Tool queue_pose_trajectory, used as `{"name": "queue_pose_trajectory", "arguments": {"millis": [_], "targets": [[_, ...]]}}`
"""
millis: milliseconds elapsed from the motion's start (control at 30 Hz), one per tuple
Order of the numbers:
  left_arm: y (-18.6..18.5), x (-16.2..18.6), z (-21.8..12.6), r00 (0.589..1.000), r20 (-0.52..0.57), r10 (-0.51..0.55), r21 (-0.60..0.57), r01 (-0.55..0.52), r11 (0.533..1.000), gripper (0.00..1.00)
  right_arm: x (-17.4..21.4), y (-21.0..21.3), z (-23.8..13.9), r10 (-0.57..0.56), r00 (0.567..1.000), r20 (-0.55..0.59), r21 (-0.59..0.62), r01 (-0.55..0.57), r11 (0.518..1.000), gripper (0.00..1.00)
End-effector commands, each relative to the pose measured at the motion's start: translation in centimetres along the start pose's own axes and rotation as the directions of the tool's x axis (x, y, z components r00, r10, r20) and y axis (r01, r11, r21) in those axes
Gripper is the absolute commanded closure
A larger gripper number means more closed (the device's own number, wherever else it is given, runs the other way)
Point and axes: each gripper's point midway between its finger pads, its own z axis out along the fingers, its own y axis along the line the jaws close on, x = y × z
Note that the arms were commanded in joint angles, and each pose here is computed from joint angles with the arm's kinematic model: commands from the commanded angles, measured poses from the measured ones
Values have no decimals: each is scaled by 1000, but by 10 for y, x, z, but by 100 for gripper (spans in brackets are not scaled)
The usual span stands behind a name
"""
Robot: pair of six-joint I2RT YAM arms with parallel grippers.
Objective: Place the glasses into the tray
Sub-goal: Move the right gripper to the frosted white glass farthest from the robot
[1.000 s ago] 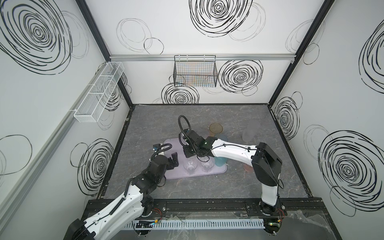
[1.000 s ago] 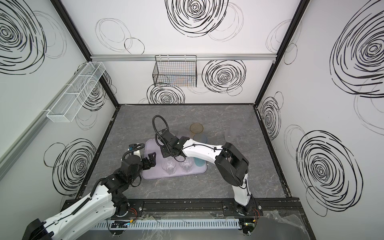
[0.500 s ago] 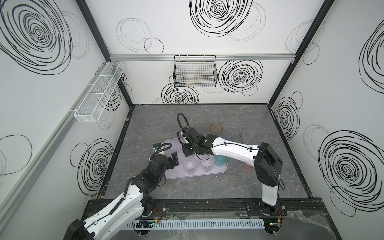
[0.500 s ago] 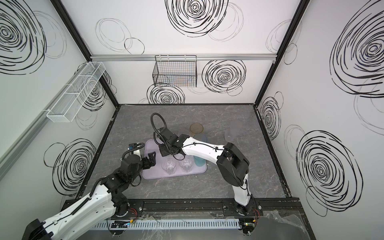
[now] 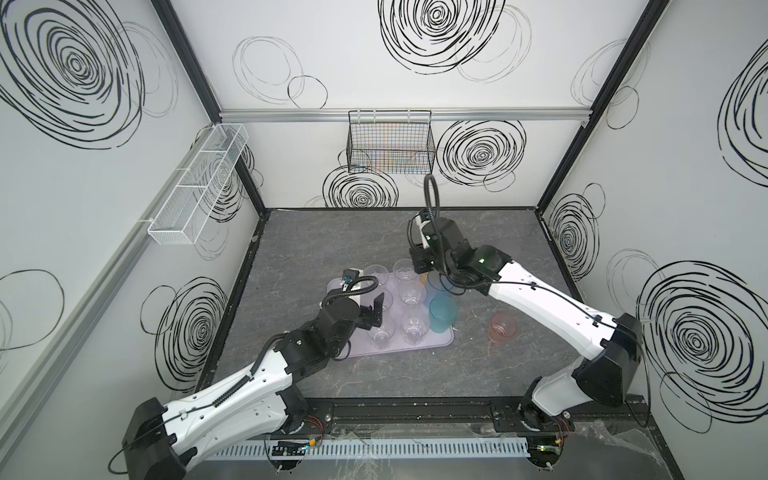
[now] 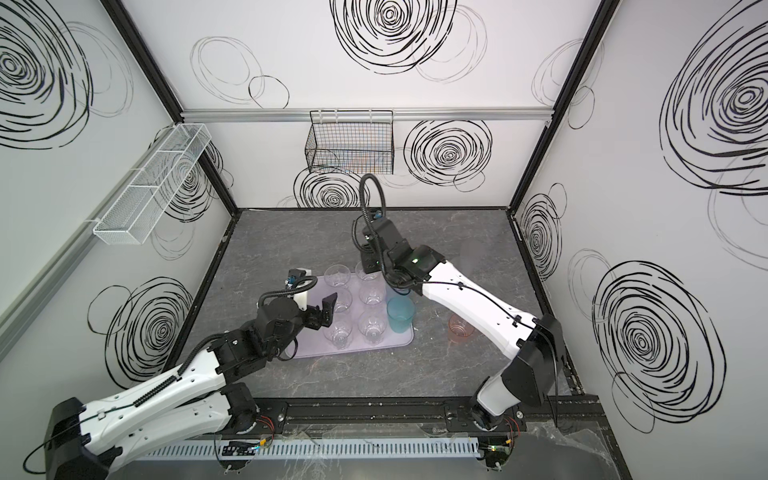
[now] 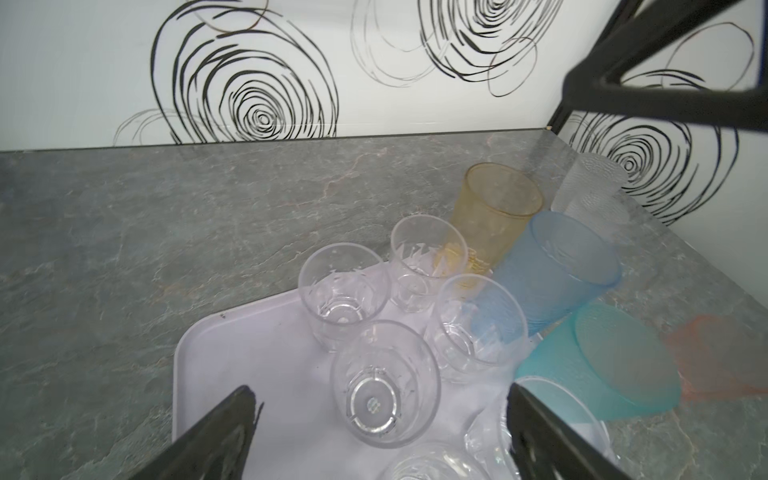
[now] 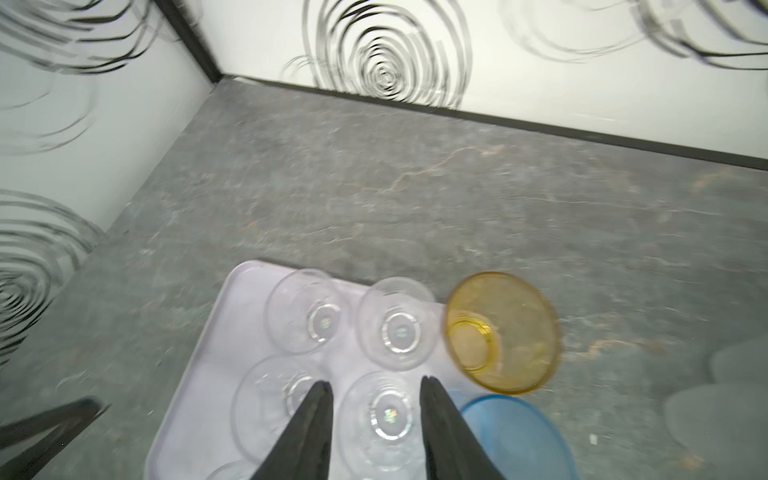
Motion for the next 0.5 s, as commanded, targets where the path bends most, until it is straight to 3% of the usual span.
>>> {"name": "queue_pose_trajectory", "arguments": {"millis": [0, 200, 467], "targets": [[-12, -20, 3, 998, 58, 21, 11, -22, 1000, 4, 15, -67, -5, 15, 999, -40, 176, -8, 984, 60], [4, -14, 3, 997, 67, 28, -68, -23, 997, 4, 51, -168, -21, 206, 978, -22, 342, -186, 921, 50], [17, -7, 2, 995, 94, 33, -81, -25, 996, 4, 75, -271, -17, 464, 873, 150, 443, -479, 758, 45]]}}
